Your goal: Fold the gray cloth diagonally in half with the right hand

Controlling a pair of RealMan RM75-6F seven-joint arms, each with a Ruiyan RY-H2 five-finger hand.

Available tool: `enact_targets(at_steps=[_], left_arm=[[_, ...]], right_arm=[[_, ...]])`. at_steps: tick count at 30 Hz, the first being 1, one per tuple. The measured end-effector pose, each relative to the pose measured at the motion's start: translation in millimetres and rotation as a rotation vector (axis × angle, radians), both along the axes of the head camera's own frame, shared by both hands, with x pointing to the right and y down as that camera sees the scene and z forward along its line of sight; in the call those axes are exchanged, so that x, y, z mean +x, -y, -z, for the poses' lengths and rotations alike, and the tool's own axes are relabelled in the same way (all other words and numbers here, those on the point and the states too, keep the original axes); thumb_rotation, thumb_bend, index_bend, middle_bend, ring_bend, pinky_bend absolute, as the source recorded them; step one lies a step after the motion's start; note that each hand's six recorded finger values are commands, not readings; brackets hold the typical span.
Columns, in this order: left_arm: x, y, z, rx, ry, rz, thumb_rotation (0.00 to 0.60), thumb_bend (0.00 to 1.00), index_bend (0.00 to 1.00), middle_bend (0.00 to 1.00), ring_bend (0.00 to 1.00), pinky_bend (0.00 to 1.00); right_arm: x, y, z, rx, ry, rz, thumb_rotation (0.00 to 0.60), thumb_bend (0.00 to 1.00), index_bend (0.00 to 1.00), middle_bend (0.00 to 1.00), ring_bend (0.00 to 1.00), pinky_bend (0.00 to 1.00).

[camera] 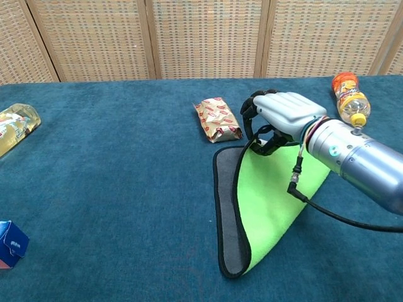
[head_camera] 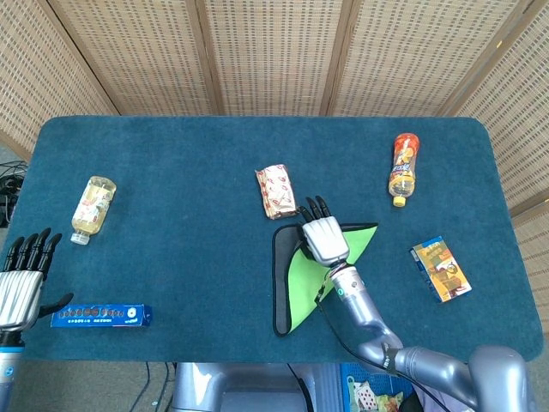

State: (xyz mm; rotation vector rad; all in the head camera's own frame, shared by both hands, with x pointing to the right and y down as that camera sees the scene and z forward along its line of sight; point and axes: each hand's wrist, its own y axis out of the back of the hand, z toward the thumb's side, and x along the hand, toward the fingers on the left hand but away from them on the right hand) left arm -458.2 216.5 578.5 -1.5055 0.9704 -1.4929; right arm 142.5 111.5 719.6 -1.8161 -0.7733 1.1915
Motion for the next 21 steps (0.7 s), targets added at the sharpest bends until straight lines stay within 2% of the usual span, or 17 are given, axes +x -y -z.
enact_targets(at_steps=[21], left_arm=[[-2,0,-4,-0.015,-0.005,0.007,0.6,0.16,0.0,0.0,0.0,0.0]], right_arm=[[-13,17,-12,-0.005,-0.012,-0.018,0.6,0.49,0.69,0.21,0.0,0.0]])
